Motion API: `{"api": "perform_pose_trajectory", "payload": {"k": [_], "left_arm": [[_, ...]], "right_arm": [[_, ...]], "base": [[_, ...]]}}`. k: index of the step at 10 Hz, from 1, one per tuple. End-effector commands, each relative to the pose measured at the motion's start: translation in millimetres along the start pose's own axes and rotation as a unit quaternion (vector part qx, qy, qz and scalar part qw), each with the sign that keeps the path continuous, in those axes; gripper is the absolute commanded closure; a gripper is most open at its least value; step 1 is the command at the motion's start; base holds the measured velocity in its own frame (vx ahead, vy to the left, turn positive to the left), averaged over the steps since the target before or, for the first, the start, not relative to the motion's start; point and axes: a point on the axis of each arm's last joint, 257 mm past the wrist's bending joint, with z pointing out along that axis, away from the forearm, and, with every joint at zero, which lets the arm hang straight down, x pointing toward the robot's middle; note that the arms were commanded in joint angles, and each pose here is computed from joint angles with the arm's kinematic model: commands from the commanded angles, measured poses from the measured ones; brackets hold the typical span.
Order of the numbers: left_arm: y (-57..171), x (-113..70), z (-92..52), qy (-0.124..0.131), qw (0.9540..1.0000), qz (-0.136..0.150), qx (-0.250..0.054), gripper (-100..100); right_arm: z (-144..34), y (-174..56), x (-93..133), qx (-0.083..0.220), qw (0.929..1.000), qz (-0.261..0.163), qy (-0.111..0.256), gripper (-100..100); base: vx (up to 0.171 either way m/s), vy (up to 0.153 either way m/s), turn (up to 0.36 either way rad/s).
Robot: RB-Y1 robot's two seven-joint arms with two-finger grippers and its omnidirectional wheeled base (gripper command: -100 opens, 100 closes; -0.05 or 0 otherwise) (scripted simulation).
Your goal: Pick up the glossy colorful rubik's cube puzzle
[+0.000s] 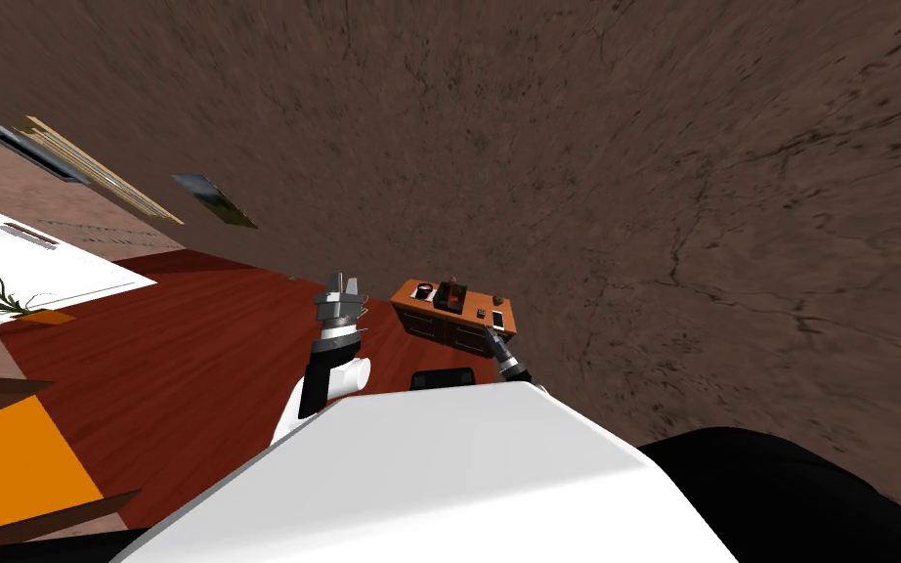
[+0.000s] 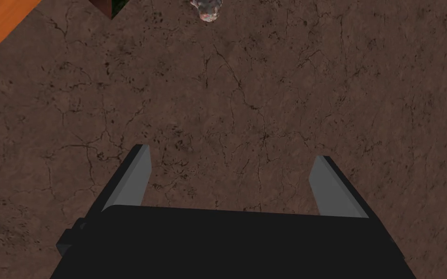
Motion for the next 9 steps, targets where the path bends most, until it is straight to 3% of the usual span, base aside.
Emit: {"api": "perform_pose_trajectory", "payload": {"k": [1, 4, 5, 6, 7, 9], "left_arm": [[0.0, 0.0, 0.0, 0.000, 1.0000, 0.000, 0.000, 0], [0.0, 0.1, 0.0, 0.000, 1.0000, 0.000, 0.000, 0], [0.0, 0.0, 0.0, 0.000, 1.0000, 0.000, 0.000, 0], [0.0, 0.0, 0.0, 0.000, 1.0000, 0.000, 0.000, 0], [0.0, -0.1, 0.0, 0.000, 1.0000, 0.000, 0.000, 0], [0.0, -0.1, 0.0, 0.000, 1.0000, 0.000, 0.000, 0]], "right_arm": [[-17.2, -18.3, 30.2, 0.021, 0.9988, -0.015, 0.042, -100], [-48.1, -56.2, 64.7, 0.062, 0.9934, -0.024, 0.093, -100], [-68.3, -71.2, 83.9, 0.076, 0.9879, -0.038, 0.130, -100], [-72.6, -76.5, 86.9, 0.083, 0.9869, -0.037, 0.133, -100], [-93.2, -89.0, 103.3, 0.094, 0.9800, -0.050, 0.168, -100], [-104.9, -101.5, 110.0, 0.110, 0.9768, -0.047, 0.177, -100]], "base": [[-0.006, 0.023, 0.334], [0.006, 0.018, 0.213], [0.024, 0.020, 0.321], [0.023, 0.008, 0.176], [0.028, 0.015, 0.321], [0.023, 0.000, 0.086]]}}
